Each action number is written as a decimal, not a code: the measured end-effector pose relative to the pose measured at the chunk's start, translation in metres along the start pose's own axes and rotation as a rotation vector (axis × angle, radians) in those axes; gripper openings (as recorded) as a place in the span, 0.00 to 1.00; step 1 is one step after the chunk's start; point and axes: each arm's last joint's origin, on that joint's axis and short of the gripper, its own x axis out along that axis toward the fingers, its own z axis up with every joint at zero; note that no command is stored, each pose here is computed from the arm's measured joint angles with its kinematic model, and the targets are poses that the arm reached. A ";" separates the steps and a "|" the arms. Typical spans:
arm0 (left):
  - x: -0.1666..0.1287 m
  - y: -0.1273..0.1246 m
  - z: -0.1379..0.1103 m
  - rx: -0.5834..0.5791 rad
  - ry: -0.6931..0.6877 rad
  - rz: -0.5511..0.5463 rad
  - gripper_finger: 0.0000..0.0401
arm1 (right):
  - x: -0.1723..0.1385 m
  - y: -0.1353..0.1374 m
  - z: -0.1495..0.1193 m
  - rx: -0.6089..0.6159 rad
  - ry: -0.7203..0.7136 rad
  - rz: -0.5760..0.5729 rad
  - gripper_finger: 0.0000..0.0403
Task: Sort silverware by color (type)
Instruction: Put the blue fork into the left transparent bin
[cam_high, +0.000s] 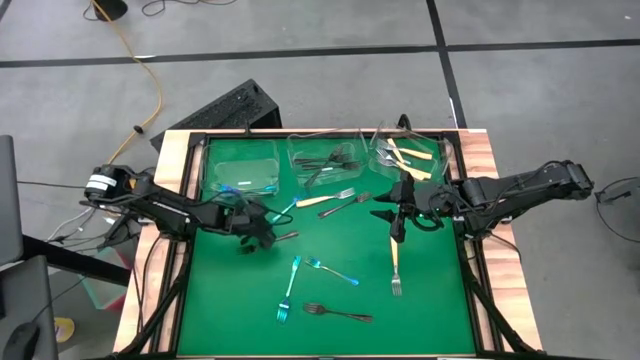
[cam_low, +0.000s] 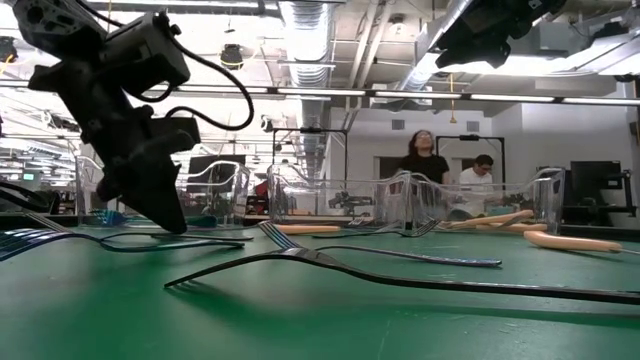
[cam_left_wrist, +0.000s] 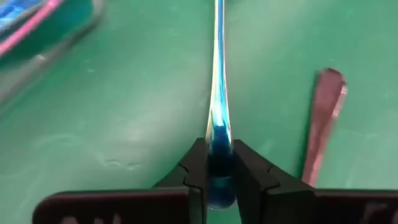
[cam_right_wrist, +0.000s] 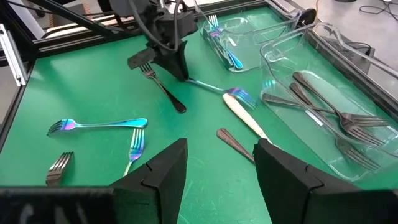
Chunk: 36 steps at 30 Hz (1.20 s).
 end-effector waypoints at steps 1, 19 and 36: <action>0.000 -0.001 0.000 0.002 0.001 -0.007 0.07 | 0.000 0.000 0.000 0.001 0.000 0.000 0.51; -0.015 -0.029 0.009 0.084 -0.009 -0.096 0.01 | 0.000 0.000 0.000 0.001 0.000 0.000 0.51; -0.031 -0.052 0.022 0.129 -0.089 -0.153 0.00 | 0.000 0.000 0.000 -0.001 0.000 0.000 0.51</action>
